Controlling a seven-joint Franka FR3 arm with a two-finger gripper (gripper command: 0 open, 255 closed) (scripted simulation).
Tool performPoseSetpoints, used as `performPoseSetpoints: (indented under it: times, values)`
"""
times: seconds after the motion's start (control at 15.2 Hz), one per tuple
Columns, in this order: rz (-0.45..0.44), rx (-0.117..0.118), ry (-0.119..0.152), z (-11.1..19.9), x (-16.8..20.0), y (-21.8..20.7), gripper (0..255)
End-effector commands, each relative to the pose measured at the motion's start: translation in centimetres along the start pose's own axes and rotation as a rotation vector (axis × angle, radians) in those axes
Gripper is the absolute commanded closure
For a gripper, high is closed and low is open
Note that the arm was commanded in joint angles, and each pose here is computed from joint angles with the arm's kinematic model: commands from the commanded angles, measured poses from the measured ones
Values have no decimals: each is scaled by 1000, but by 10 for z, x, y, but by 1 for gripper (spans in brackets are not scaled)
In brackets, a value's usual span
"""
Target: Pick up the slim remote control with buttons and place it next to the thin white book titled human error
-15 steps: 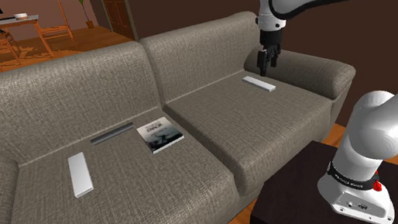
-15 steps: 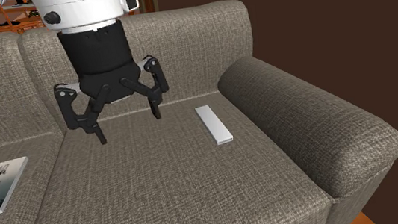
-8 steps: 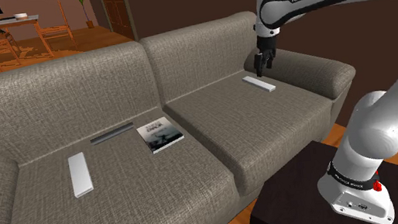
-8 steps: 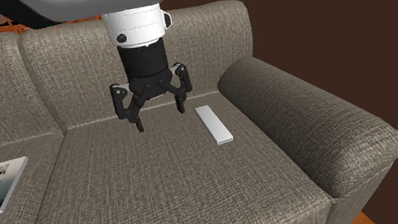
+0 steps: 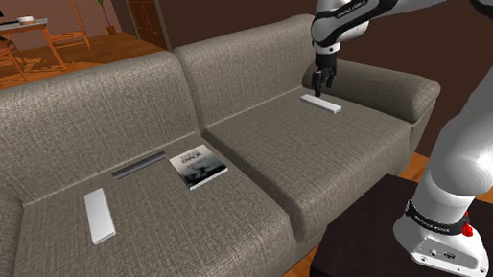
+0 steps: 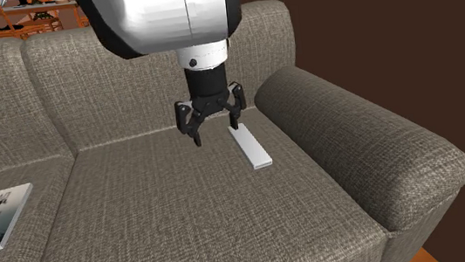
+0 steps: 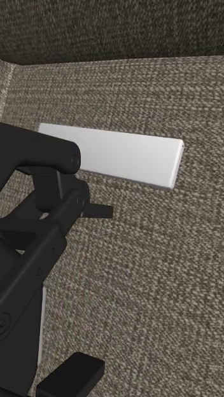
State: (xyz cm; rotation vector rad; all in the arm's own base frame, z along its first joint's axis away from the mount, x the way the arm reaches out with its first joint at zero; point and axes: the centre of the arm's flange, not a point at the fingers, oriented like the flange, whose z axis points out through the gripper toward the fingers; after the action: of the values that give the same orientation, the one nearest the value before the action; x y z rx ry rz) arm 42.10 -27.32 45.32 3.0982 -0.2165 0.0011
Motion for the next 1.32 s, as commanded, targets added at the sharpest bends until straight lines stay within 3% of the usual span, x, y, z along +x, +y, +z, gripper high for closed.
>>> performPoseSetpoints:
  times: [0.0,0.73,1.25]
  values:
    - [3,1,3,14,12,21,0]
    - [22,15,15,87,78,128,0]
    - [22,15,15,128,80,129,0]
